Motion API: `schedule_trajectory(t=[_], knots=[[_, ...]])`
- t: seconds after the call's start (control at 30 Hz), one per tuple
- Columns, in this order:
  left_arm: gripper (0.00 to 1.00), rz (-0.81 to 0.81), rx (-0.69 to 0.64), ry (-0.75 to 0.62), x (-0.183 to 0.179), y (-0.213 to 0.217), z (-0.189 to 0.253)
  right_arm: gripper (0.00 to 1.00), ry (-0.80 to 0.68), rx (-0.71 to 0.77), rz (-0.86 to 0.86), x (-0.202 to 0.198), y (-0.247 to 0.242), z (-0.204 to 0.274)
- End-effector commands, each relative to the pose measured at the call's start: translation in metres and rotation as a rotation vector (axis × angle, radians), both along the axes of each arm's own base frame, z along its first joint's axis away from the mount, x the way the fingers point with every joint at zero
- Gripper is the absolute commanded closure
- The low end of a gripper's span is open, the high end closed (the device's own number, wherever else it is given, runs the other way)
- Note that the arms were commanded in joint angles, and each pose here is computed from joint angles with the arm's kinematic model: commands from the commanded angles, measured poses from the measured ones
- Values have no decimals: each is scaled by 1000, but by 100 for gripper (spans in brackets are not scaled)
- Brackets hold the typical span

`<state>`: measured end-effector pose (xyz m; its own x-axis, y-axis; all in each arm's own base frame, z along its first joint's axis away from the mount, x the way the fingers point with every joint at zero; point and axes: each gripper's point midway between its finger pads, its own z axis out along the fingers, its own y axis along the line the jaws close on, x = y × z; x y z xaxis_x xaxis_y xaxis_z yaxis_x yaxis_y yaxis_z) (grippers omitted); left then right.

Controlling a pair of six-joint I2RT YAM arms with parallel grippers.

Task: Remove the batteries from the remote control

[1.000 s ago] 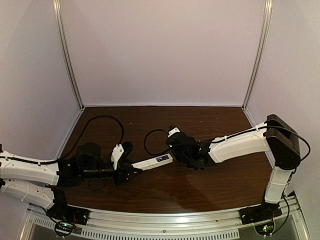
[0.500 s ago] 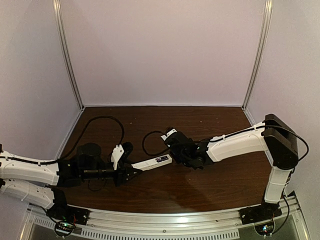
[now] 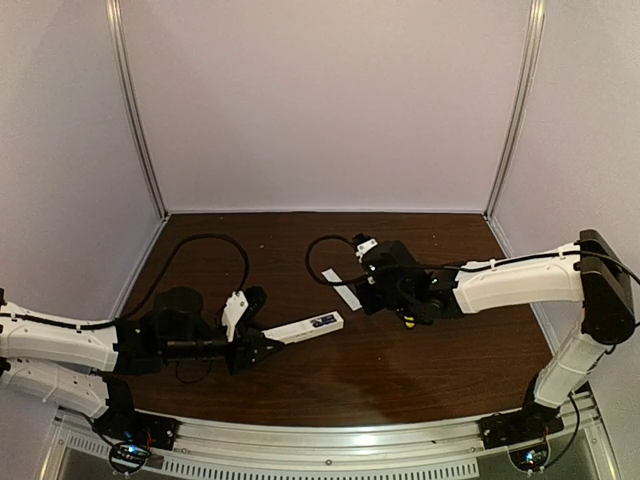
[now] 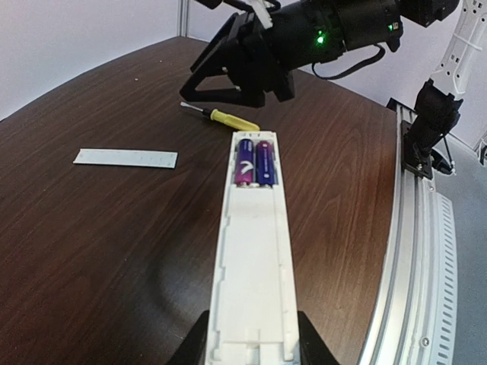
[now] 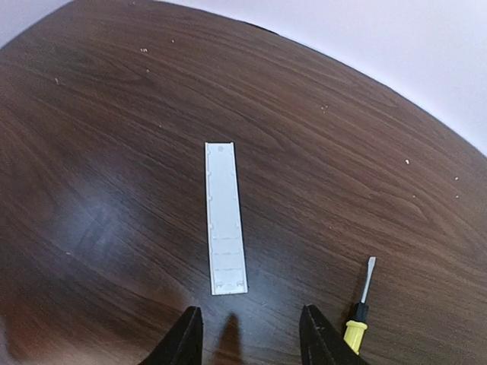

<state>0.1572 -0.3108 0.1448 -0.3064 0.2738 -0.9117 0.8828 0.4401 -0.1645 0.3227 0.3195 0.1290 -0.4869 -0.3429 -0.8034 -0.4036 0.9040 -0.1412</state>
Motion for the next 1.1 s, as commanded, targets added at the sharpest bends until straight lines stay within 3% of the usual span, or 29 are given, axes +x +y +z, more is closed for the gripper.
schedule_trajectory(t=[0.0, 0.1, 0.33, 0.53, 0.77, 1.07], knots=[[100, -40, -65, -39, -5, -6, 14, 49, 105, 163, 49, -18, -5, -3], [100, -52, -58, -42, -5, -8, 11, 37, 172, 270, 88, -34, -7, -3], [100, -68, -69, -59, -8, -8, 10, 20, 365, 581, 284, -84, 10, 17], [100, -68, -72, -69, -7, -9, 10, 8, 443, 697, 343, -108, 12, 31], [100, -86, -45, -55, -2, -22, -5, 4, 407, 642, 220, -101, -12, 19], [100, -175, 21, -5, 2, -57, -38, 1, 270, 467, -113, -80, -85, -2]])
